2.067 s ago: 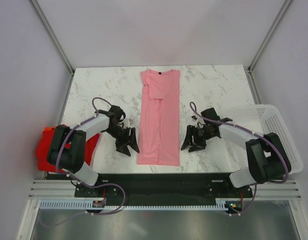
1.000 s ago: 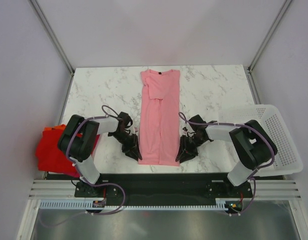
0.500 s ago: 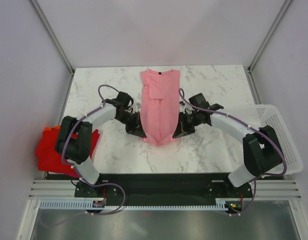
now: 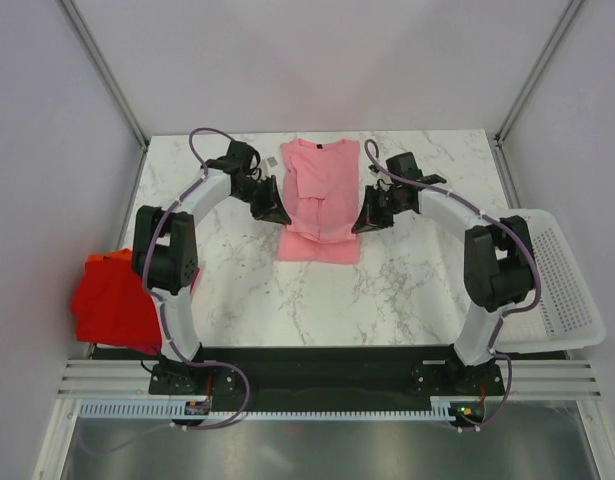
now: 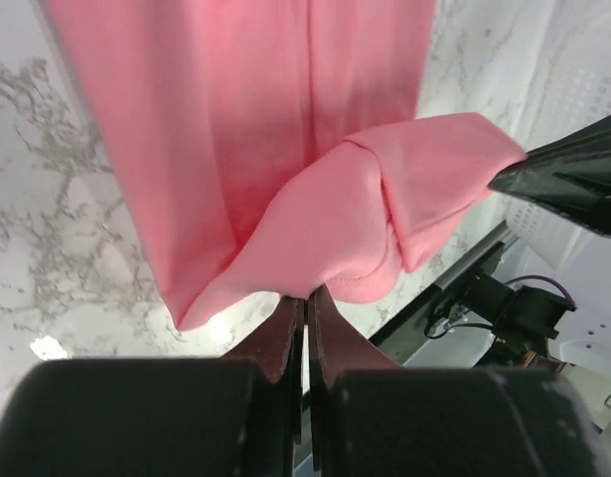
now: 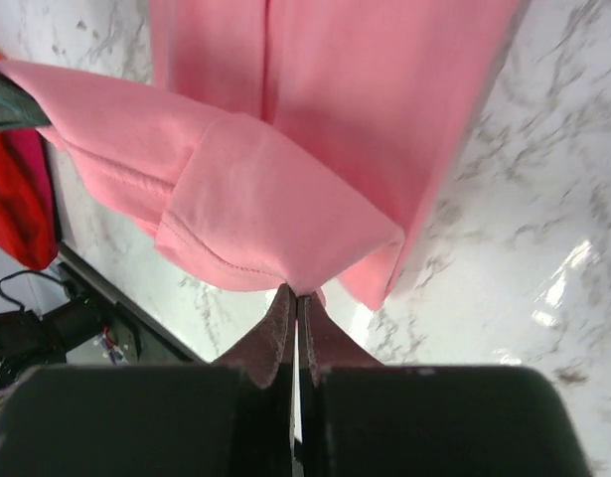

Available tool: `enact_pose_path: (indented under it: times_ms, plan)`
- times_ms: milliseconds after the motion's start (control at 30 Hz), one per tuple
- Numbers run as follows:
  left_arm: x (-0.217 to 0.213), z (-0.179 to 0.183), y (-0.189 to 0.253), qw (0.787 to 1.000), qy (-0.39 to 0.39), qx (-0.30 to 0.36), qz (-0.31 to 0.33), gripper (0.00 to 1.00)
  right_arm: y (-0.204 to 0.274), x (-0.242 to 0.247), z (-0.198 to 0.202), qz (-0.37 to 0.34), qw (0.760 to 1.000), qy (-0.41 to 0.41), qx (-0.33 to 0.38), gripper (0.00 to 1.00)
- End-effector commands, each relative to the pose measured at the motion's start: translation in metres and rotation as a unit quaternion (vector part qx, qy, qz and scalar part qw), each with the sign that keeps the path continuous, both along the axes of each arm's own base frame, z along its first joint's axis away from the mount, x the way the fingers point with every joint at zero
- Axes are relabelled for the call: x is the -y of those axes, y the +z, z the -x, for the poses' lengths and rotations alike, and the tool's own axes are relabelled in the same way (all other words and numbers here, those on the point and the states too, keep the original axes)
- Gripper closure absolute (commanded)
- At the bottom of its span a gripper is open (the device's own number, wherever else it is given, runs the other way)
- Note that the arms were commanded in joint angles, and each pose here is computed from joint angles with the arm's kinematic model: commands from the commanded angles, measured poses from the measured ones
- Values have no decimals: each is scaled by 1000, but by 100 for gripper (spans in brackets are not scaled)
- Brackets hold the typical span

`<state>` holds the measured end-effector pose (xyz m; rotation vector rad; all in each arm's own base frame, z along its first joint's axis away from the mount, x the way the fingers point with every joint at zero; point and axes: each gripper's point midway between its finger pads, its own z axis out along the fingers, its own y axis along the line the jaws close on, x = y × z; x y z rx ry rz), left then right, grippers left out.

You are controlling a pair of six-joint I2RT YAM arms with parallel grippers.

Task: Fold and stack the t-shirts
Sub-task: Fold the tshirt

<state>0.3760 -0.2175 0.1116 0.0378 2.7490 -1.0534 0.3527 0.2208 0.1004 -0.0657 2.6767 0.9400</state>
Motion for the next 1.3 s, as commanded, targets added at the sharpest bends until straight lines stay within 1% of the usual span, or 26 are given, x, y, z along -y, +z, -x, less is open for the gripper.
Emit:
enact_pose_path:
  times_ms: [0,33,233,567,600,633,667,700,733,767,800,833,867,900,933,967,1000,1033,1067,1100,1167,1200,1267]
  plan:
    - [2,-20,-8,999,-19,24,-9,98,10,2,-41,9,998,3,59,100]
    - [2,-25,-9,999,-20,27,-8,98,15,2,-50,9,998,1,70,100]
    - [3,-48,-22,999,-17,35,-19,98,-6,0,-75,28,997,8,75,100]
    - [-7,-55,-39,998,-3,30,-49,98,-22,-2,-102,43,995,8,85,99]
    - [-7,-56,-40,998,-5,32,-51,94,-22,-2,-103,45,995,9,88,92]
    - [-8,-57,-40,998,-4,35,-55,87,-19,-3,-108,47,994,13,98,84]
    - [-12,-58,-43,997,2,35,-70,79,-16,-3,-111,49,993,12,104,74]
    - [-15,-58,-39,996,3,39,-78,66,-9,0,-118,56,991,6,118,61]
    - [-20,-58,-35,995,7,42,-85,63,7,2,-120,56,989,4,136,53]
    - [-27,-59,-29,994,13,50,-93,57,15,5,-120,62,987,7,147,50]
    - [-32,-56,-15,993,19,62,-95,45,20,10,-118,66,986,4,151,48]
    - [-41,-53,-8,993,27,66,-99,38,38,15,-112,65,984,2,164,48]
    - [-48,-51,-3,992,34,68,-104,32,42,20,-105,67,985,-1,161,46]
    - [-53,-41,3,992,39,66,-102,27,31,29,-90,69,988,-5,138,46]
    - [-52,-34,7,994,33,60,-79,27,43,33,-78,61,989,-7,138,46]
    - [-52,-22,0,996,27,42,-70,27,38,34,-65,54,991,-9,119,45]
    - [-50,-14,3,997,22,38,-58,28,17,39,-43,54,995,-10,80,45]
    - [-45,-4,2,999,10,23,-33,29,18,40,-30,44,996,-10,73,45]
    - [-43,8,-6,1000,2,4,-22,30,10,40,-19,36,998,-17,52,45]
    - [-40,15,-9,1000,-9,-4,-9,31,-11,42,2,34,999,-18,17,45]
    - [-36,33,-21,999,-13,-40,8,32,-20,39,14,11,1000,-24,-3,45]
    - [-36,37,-25,998,-7,-57,11,32,-31,40,25,5,999,-34,-29,45]
    - [-32,48,-33,996,-11,-85,30,33,-37,33,28,-19,998,-33,-43,45]
